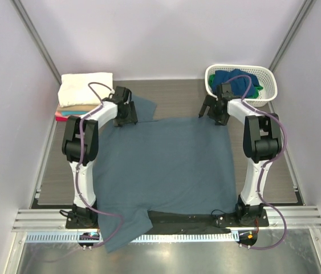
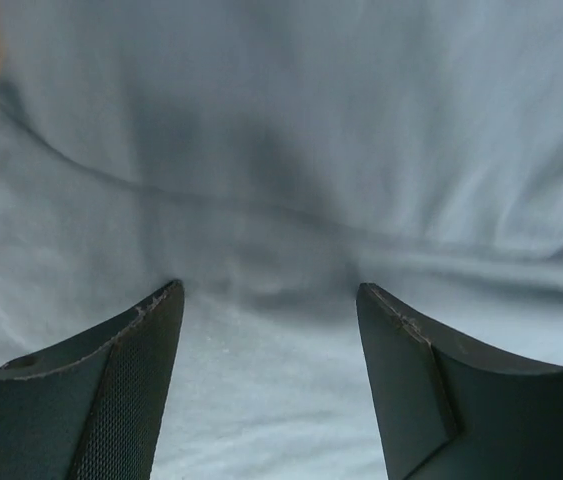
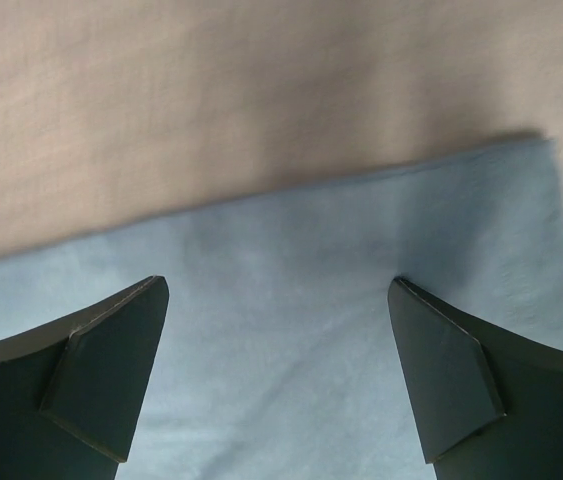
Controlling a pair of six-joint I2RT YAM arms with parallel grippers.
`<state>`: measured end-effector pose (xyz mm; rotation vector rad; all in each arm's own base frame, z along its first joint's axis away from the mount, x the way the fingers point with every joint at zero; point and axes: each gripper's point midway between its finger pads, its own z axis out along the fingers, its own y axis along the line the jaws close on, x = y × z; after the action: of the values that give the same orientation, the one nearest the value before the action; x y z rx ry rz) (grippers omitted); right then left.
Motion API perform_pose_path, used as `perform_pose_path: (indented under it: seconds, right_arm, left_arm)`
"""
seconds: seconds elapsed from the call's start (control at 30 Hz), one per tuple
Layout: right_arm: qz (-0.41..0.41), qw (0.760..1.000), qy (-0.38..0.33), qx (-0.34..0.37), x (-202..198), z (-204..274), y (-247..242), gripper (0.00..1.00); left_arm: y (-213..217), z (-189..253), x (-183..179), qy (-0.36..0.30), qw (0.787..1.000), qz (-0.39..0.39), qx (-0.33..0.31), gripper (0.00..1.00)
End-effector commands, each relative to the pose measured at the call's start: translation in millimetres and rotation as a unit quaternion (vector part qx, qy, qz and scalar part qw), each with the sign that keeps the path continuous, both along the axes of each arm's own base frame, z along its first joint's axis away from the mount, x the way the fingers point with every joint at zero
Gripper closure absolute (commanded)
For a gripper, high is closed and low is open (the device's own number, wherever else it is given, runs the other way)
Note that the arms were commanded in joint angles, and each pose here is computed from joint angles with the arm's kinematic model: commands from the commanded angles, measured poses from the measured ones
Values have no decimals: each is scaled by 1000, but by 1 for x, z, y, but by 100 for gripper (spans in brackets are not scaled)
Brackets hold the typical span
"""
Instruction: Fold and stack the t-shirts
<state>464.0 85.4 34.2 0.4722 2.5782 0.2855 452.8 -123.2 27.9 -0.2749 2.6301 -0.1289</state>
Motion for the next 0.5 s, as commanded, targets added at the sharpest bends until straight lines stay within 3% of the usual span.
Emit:
perform_pose_path:
  seconds: [0.0, 0.1, 0.27, 0.33, 0.37, 0.43, 0.47]
  right_arm:
    - [-20, 999, 20, -19, 17, -25, -23, 2]
    - [-28, 999, 8, -17, 44, -26, -32, 2]
    - [-13, 998, -58, -16, 104, 12, -28, 2]
    - [4, 996, -87, 1, 122, 35, -20, 2]
    - [9, 996, -94, 7, 123, 44, -18, 2]
    - [20, 994, -110, 9, 122, 62, -14, 2]
    - [26, 991, -130, 11, 121, 87, -12, 2]
  left_arm:
    - [0, -8, 33, -14, 1000, 14, -6, 29]
    - [-3, -11, 62, -18, 1000, 15, -14, 29]
    - [-11, -3, 117, -40, 998, 16, -33, 29]
    - [-25, 26, 144, -67, 996, 1, -64, 29]
    - [-31, 66, 156, -100, 992, -5, -76, 29]
    - [-39, 114, 156, -137, 986, -18, -93, 27]
    - [-42, 118, 150, -140, 986, -20, -87, 27]
